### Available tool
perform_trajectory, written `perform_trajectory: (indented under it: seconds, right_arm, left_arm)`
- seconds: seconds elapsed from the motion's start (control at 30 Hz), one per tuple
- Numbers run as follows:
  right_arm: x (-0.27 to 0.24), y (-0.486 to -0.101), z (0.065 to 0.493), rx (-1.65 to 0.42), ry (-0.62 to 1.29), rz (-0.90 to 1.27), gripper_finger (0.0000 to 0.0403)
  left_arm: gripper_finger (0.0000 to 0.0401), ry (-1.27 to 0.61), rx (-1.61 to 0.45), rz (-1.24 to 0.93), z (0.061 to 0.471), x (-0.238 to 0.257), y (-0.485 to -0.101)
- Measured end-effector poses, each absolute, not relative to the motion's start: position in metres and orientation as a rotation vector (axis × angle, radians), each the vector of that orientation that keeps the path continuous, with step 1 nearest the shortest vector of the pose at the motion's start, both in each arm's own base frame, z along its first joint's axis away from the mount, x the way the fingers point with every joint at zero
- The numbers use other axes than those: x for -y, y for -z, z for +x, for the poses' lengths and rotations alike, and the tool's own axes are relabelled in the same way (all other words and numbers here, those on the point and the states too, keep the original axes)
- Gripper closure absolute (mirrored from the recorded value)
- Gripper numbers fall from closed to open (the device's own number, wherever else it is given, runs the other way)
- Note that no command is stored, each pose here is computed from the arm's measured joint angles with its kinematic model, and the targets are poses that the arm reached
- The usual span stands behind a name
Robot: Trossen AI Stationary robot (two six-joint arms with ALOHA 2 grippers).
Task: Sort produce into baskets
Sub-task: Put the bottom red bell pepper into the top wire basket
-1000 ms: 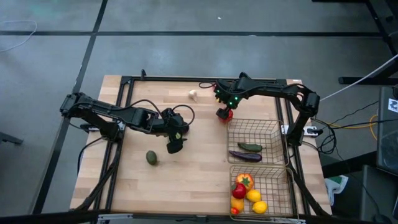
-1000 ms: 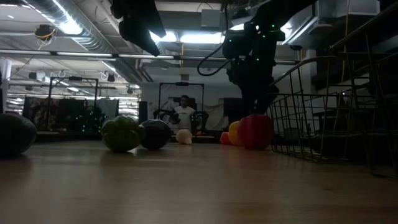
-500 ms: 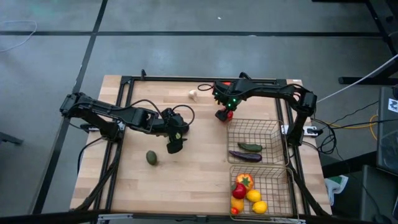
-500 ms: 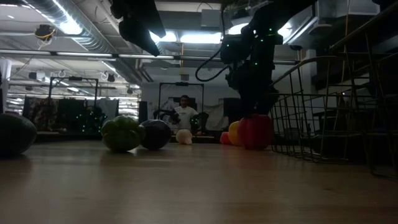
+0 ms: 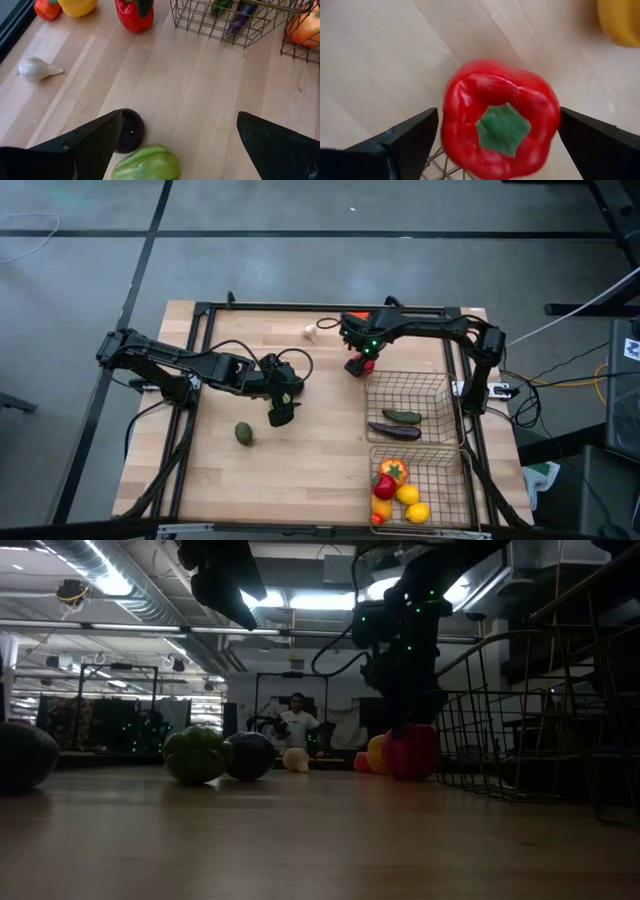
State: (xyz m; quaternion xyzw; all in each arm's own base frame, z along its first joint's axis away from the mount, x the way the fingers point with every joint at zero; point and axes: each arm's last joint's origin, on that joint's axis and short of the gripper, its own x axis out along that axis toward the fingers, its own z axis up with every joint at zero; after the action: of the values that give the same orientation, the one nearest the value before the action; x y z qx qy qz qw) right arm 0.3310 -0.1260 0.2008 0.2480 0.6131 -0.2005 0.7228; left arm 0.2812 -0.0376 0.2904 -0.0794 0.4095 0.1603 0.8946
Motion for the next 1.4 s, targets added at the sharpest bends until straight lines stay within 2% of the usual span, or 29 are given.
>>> perform_trajectory:
  seconds: [0.13, 1.07, 1.4]
  right_arm:
    - [0.1236, -0.1918, 0.3345, -1.382, 0.438, 0.543, 0.0003]
    - [0.1255, -0.1923, 0.3386, -1.342, 0.431, 0.499, 0.0004]
    - [0.1255, -0.1925, 0.3387, -1.340, 0.432, 0.499, 0.0071]
  left_arm:
    - [0.0011, -0.333, -0.849, -0.165, 0.2813, 0.0376, -0.2904]
    - [0.0011, -0.333, -0.849, -0.165, 0.2813, 0.0376, -0.2904]
    - [0.0011, -0.332, -0.849, -0.165, 0.2813, 0.0376, -0.2904]
